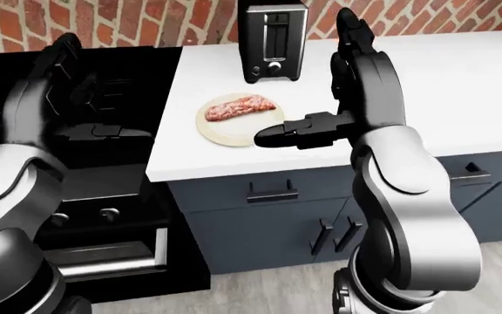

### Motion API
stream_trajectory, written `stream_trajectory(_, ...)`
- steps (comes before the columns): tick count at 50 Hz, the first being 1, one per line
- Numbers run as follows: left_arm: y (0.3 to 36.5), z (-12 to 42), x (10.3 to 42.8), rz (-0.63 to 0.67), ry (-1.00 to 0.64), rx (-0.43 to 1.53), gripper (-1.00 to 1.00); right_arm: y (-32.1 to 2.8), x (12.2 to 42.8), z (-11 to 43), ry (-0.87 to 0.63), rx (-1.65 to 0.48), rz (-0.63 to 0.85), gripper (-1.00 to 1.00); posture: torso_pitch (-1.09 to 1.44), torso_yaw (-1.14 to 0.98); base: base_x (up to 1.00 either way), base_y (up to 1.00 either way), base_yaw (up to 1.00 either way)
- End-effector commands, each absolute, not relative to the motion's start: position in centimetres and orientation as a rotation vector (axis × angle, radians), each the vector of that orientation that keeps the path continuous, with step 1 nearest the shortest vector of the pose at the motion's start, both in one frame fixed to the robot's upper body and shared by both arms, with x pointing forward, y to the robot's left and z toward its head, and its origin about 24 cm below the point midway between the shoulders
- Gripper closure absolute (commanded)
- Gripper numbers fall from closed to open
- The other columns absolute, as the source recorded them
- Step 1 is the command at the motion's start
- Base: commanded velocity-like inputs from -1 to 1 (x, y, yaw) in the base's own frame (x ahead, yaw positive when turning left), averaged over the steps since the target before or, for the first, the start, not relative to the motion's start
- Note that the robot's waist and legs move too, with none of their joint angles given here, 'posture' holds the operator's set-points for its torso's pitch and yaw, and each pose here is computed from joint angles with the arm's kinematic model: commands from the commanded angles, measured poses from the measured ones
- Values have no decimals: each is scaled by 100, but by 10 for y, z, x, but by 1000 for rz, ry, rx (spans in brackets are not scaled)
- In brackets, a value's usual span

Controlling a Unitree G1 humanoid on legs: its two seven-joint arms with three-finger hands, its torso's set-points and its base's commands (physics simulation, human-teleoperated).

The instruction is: Pick the salami from the plate and place it in the pan.

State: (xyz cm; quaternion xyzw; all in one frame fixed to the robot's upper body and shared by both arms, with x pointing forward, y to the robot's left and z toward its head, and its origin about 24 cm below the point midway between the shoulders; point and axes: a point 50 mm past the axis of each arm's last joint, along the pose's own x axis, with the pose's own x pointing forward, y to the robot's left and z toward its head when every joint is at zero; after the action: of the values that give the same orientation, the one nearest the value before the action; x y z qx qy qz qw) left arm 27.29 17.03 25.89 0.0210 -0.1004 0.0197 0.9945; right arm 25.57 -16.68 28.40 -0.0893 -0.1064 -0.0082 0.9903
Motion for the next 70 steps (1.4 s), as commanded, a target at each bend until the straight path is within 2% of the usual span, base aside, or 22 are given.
stream_trajectory(1,171,272,268,49,-281,43,-100,-166,250,297,-301,-184,-20,-100,0,0,7,0,0)
stream_trajectory(59,171,270,270,46,-280,41,-100,-163,253,296,-297,-193,-22,-100,0,0,7,0,0)
stream_trajectory(70,175,270,272,56,-277,30,-100,-160,274,315,-268,-285,-10,-100,0,0,0,0,0)
